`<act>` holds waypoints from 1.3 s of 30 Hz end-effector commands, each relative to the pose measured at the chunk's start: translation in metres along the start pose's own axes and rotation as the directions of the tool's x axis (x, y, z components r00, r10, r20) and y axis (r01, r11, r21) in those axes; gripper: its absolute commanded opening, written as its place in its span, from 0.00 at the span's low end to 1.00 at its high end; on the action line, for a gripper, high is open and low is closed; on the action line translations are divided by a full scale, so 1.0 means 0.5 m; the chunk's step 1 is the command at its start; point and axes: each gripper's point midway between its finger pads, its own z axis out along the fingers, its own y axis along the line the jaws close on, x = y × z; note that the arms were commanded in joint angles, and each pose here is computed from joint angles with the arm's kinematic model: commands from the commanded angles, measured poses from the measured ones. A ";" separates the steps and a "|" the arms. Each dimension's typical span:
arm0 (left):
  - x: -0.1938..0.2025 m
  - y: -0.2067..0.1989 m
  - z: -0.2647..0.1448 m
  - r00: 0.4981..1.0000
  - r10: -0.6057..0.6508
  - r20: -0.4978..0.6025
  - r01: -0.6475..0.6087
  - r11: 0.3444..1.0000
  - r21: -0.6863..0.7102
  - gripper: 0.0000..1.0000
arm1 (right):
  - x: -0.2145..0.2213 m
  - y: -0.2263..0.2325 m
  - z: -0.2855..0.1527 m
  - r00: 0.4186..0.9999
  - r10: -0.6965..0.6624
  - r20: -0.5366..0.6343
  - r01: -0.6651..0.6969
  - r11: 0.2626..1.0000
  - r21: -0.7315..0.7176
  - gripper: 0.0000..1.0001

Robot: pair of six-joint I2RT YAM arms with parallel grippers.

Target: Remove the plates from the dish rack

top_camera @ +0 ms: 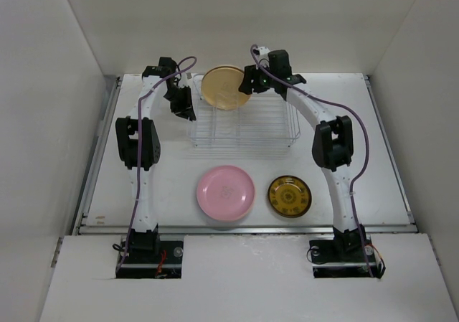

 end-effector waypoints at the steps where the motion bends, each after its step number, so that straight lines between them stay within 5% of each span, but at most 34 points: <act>1: 0.037 0.057 0.039 0.991 -0.102 -0.088 0.097 0.994 -0.058 0.00 | -0.046 0.012 -0.039 0.999 -0.011 0.046 0.009 0.999 0.044 0.65; 6: 0.037 0.057 0.039 0.991 -0.102 -0.088 0.097 0.994 -0.058 0.00 | -0.025 0.015 -0.050 1.000 -0.014 0.018 0.012 0.997 0.071 0.65; 14: 0.037 0.057 0.039 0.991 -0.102 -0.088 0.097 0.994 -0.058 0.00 | -0.047 0.050 -0.015 0.998 -0.030 0.048 0.029 0.999 0.030 0.45; 24: 0.037 0.057 0.039 0.991 -0.102 -0.088 0.097 0.994 -0.058 0.00 | -0.079 0.051 -0.009 0.993 -0.034 0.114 0.030 0.999 0.031 0.45; 31: 0.044 0.062 0.046 0.989 -0.102 -0.106 0.095 0.994 -0.061 0.00 | -0.060 0.019 0.021 0.994 -0.027 0.104 0.019 0.997 0.080 0.57; 37: 0.046 0.068 0.052 0.988 -0.105 -0.113 0.098 0.993 -0.072 0.00 | -0.092 0.010 0.026 0.986 -0.056 0.160 0.039 0.994 0.106 0.57; 39: 0.046 0.068 0.053 0.988 -0.105 -0.113 0.098 0.993 -0.072 0.00 | -0.091 0.006 0.035 0.985 -0.058 0.164 0.041 0.994 0.105 0.48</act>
